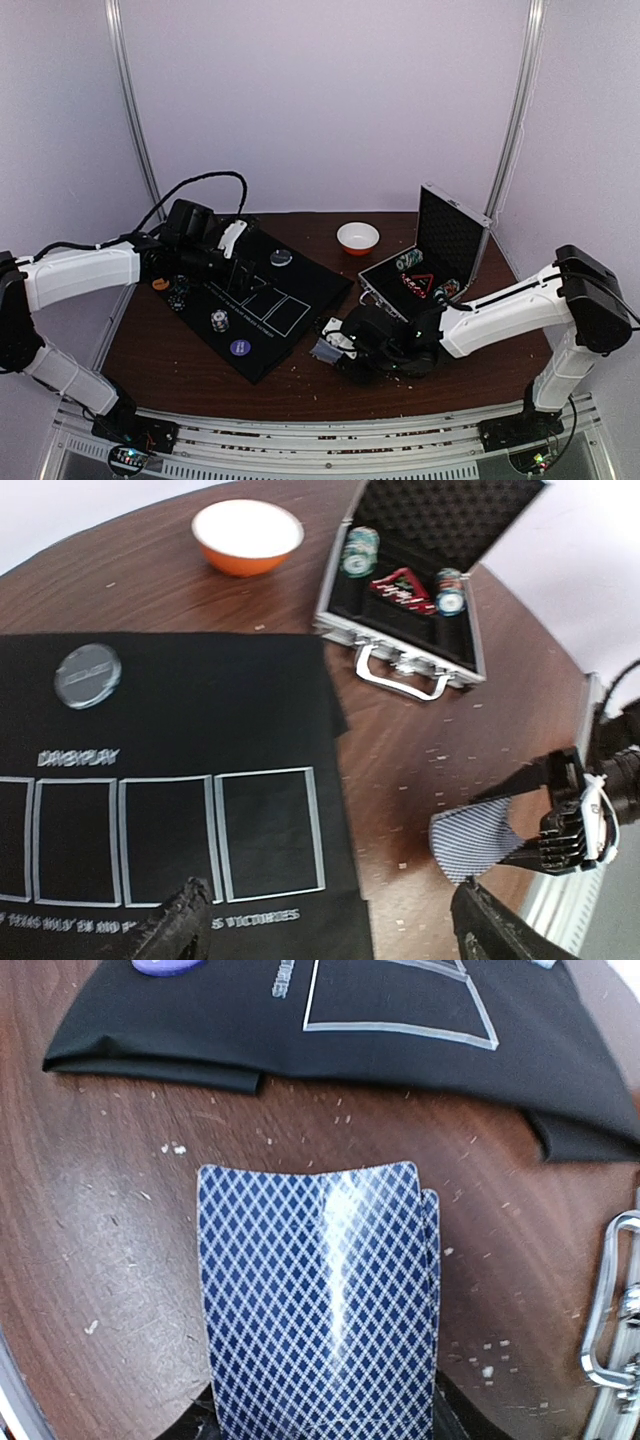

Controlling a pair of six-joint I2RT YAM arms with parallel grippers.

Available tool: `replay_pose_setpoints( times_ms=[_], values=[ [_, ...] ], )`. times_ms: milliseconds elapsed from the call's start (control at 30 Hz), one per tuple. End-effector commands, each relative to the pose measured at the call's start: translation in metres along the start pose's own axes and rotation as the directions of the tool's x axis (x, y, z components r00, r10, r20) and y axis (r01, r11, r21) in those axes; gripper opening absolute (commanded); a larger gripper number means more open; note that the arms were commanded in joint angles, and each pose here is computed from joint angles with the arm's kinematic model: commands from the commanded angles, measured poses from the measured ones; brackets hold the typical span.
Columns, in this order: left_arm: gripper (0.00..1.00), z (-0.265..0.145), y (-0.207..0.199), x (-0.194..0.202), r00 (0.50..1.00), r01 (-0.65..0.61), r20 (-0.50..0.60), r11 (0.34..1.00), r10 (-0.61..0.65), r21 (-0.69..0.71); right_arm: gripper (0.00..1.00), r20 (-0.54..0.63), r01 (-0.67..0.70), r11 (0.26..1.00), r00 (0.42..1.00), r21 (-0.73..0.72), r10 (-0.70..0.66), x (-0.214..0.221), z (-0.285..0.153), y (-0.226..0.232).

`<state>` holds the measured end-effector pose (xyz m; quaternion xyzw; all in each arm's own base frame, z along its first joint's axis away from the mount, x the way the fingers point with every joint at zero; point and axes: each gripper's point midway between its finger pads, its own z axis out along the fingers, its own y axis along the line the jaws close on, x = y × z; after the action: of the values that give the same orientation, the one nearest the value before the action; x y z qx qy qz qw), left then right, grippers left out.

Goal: Distribute texas hold em gaming equipment
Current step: Pick up the poker card from the center of the board, then pass from the right arm to the left

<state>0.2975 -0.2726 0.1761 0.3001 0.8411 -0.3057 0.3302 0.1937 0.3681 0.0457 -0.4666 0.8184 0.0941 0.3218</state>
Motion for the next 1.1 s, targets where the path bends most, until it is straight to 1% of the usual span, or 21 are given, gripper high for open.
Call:
replay_pose_setpoints(
  times_ms=[0,133,267,333,533,600,767,867,967,1067],
  values=[
    [0.87,-0.001,-0.038,-0.013,0.997,-0.050,0.071,0.975,0.035,0.214,0.52,0.102,0.061,0.995,0.992,0.082,-0.069,-0.042,-0.035,-0.013],
    [0.92,-0.012,-0.063,-0.018,0.992,-0.092,0.117,0.932,0.054,0.350,0.52,0.183,0.098,0.987,0.976,0.131,-0.121,-0.072,-0.061,-0.020],
    [0.95,-0.018,-0.084,-0.018,0.987,-0.125,0.142,0.892,0.070,0.435,0.52,0.237,0.139,0.975,0.955,0.171,-0.178,-0.100,-0.079,-0.023],
    [0.96,-0.018,-0.091,-0.019,0.987,-0.128,0.147,0.881,0.067,0.456,0.51,0.254,0.167,0.968,0.944,0.187,-0.212,-0.112,-0.085,-0.020],
    [0.96,-0.016,-0.092,-0.026,0.986,-0.114,0.160,0.875,0.042,0.470,0.51,0.283,0.245,0.942,0.909,0.229,-0.305,-0.139,-0.098,-0.011],
    [0.93,-0.012,-0.090,-0.022,0.988,-0.103,0.147,0.877,0.037,0.470,0.51,0.288,0.260,0.936,0.901,0.237,-0.323,-0.144,-0.100,-0.009],
    [0.79,-0.004,-0.090,-0.017,0.992,-0.082,0.120,0.875,0.027,0.477,0.51,0.293,0.298,0.921,0.884,0.250,-0.366,-0.154,-0.101,-0.003],
    [0.70,-0.005,-0.099,-0.019,0.990,-0.106,0.133,0.856,0.044,0.505,0.51,0.295,0.301,0.916,0.879,0.267,-0.375,-0.158,-0.101,-0.003],
    [0.64,-0.008,-0.111,-0.015,0.987,-0.144,0.141,0.831,0.079,0.538,0.51,0.297,0.294,0.908,0.876,0.299,-0.381,-0.161,-0.101,-0.007],
    [0.56,-0.008,-0.115,-0.009,0.985,-0.163,0.142,0.824,0.101,0.543,0.51,0.290,0.288,0.900,0.876,0.328,-0.386,-0.166,-0.101,-0.011]
  ],
)
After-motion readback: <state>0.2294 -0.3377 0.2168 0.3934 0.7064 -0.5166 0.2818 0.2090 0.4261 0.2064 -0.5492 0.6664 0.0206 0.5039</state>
